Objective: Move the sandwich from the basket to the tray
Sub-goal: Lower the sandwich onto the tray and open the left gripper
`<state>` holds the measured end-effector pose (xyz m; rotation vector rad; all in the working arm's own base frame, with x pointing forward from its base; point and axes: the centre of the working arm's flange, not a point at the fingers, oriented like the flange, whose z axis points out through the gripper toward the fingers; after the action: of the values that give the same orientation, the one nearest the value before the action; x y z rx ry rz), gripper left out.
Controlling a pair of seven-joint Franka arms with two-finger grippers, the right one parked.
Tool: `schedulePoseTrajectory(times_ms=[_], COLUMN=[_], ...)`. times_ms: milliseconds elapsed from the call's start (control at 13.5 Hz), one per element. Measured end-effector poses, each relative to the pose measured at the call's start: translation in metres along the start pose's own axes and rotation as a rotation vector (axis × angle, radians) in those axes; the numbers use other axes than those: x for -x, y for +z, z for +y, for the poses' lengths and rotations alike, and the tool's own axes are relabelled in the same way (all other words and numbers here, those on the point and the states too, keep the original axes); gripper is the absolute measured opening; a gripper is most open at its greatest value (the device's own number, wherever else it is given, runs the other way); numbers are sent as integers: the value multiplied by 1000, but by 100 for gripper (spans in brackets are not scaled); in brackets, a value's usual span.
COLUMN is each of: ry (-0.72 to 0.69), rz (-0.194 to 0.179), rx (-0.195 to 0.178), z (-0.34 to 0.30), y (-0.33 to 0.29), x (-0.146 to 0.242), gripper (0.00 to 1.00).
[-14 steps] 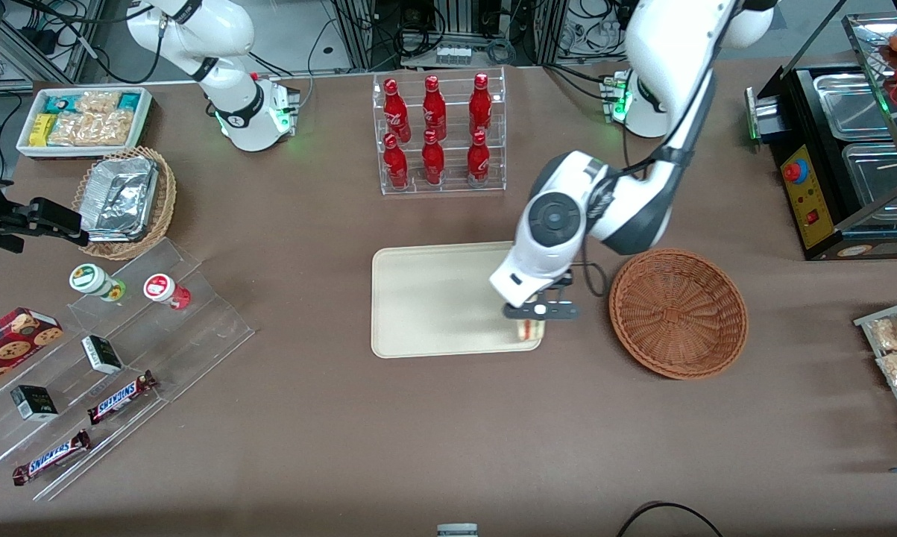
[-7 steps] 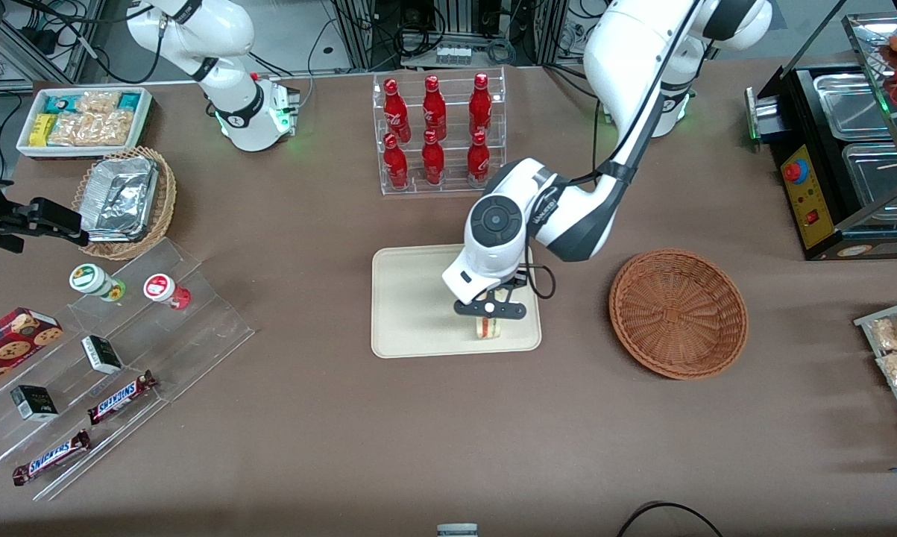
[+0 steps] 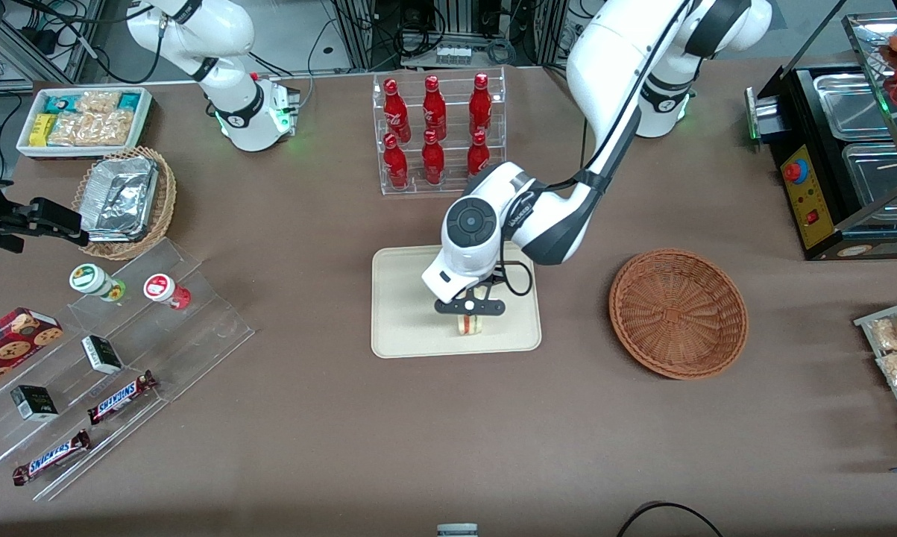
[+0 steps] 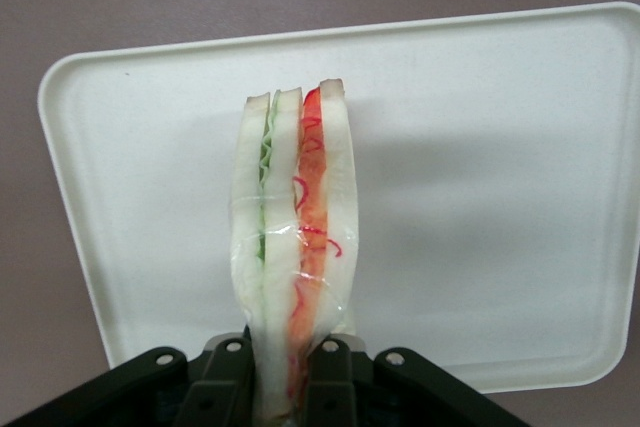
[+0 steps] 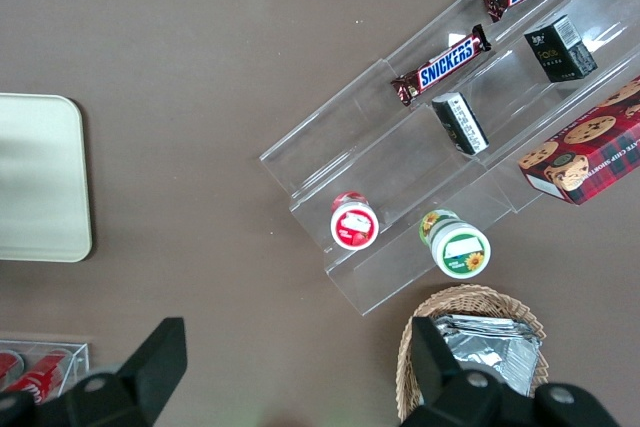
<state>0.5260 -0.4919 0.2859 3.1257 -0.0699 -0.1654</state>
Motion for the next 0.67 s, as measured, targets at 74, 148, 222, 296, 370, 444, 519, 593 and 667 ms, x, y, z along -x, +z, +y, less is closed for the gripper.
schedulePoseTrajectory(times_ms=[74,148,222,296,370,444,519,593,667], ry=[-1,-3,-5,-4,-3,-3,-2,-3,-5], rz=[0,1,1,1,0,-2,-3,-5,-7], rx=[3,3,4,5,4,3,2,0,-1], z=[5,10,14,19,22,25,26,26,26], y=[2,5,8,11,14,17,20,22,24], x=[1,3,4,5,7,7,8,7,7], gripper=[18,18,18,18,18,18,18,18,18])
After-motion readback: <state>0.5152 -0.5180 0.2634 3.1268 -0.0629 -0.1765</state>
